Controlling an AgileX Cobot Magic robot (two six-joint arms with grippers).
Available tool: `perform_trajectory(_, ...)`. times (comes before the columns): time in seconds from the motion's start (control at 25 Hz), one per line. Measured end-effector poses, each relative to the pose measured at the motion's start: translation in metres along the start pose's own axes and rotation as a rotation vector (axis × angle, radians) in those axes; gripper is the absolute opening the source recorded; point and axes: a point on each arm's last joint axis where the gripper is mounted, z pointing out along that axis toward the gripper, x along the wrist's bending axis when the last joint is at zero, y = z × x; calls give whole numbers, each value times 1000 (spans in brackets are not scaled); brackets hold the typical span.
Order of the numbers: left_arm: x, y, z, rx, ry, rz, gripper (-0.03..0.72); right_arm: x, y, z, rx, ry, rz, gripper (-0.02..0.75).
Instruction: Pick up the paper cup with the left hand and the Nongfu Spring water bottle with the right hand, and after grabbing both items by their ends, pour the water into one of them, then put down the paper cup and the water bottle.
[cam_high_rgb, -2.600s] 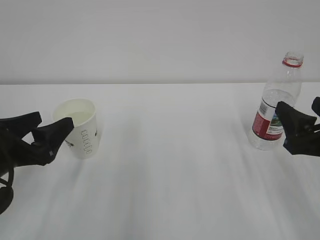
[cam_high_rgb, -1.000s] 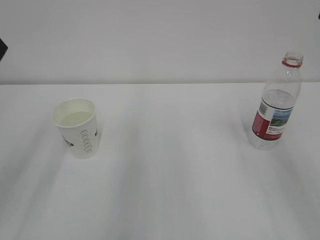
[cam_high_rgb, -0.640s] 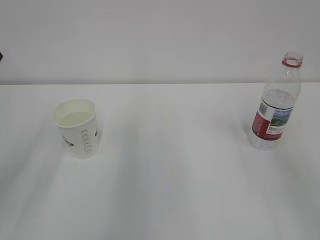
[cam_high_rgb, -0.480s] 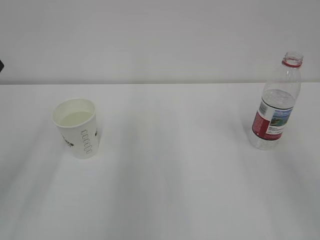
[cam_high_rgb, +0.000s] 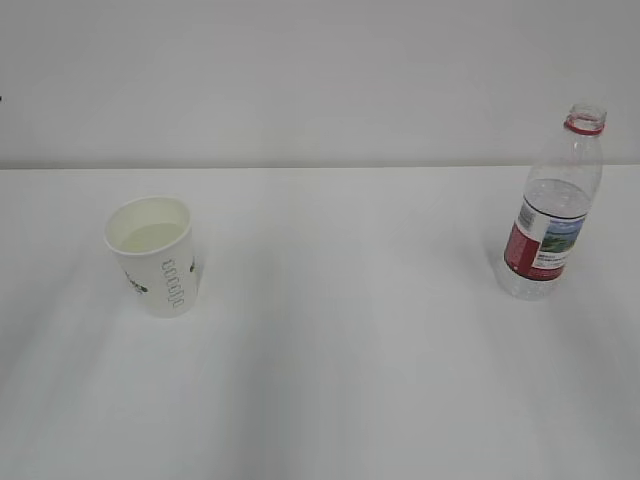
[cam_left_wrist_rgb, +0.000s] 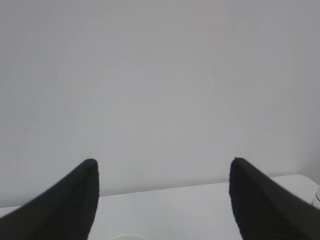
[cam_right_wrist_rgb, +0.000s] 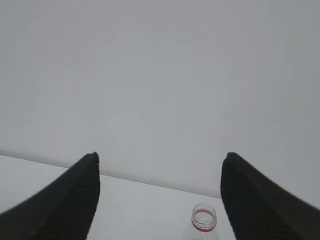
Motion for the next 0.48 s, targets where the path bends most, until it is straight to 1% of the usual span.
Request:
perform_trajectory(0.08,-1,9,0,16,9,9,591,0,5,-7,-7,-1,-10,566)
perform_trajectory(0.24,-4,22,-5,28,19,25,590,-1,10,-20,24,-14,-56,566)
perform_trajectory(0.48,-7,35,-24,18,20,97,573,-2,2,-41,116,-24,-82,566)
